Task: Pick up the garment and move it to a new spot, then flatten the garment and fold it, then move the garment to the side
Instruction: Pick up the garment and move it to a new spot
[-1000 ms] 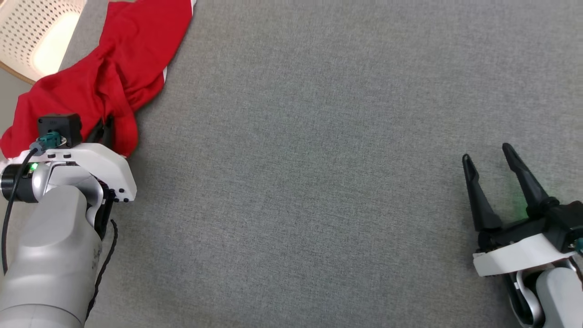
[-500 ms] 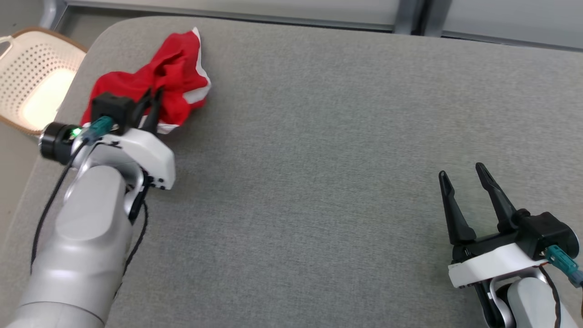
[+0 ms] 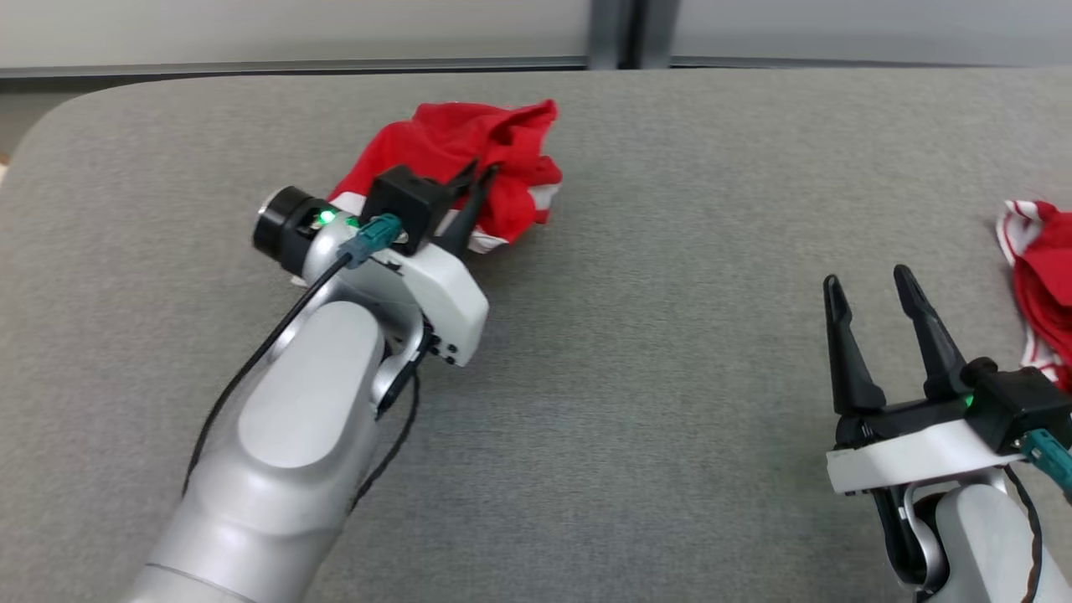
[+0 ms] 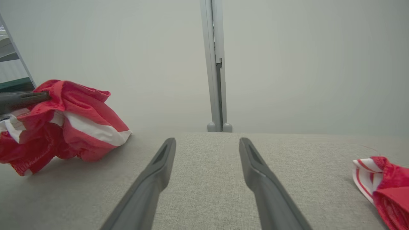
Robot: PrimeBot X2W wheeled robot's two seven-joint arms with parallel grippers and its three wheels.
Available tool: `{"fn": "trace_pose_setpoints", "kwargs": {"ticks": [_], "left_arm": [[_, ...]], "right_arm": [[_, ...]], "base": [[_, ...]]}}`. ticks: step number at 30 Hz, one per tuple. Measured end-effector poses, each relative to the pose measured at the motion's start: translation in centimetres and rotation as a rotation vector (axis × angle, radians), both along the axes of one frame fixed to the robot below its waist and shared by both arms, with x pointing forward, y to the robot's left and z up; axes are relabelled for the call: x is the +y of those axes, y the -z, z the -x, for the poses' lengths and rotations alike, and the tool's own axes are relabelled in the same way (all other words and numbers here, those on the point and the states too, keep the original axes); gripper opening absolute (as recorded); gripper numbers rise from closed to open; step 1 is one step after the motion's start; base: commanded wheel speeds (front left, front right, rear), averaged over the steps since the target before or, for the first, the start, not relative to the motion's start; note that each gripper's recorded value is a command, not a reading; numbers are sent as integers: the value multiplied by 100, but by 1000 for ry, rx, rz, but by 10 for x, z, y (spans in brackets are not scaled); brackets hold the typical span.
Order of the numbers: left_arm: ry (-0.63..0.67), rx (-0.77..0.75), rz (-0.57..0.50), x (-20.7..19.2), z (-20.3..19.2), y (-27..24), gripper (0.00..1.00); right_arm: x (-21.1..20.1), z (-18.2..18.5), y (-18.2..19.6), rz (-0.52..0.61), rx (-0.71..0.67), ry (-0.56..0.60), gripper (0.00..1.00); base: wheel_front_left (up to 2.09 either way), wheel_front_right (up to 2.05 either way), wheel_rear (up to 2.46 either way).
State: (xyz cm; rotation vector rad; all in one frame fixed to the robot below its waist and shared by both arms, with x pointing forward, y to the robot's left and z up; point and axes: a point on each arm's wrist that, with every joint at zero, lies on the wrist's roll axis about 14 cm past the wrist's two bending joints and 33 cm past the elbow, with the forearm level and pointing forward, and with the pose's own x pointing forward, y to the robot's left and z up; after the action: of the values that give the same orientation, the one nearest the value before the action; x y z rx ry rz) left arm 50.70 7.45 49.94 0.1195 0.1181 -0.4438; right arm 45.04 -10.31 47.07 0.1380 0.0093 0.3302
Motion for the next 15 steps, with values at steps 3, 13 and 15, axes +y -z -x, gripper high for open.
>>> {"fn": "trace_pose_setpoints", "kwargs": {"ticks": [3,13,15], "left_arm": [[71,20,42,-35,-1,0,0],[307,72,101,-149,11,11,87],[327,99,106,-161,16,21,100]], "right_arm": [[-16,-2,-4,2,-10,45,100],[-65,2,6,19,20,184,100],[-69,2,9,22,28,196,100]], "base": [[0,0,0],[0,0,0],[0,0,0]]}}
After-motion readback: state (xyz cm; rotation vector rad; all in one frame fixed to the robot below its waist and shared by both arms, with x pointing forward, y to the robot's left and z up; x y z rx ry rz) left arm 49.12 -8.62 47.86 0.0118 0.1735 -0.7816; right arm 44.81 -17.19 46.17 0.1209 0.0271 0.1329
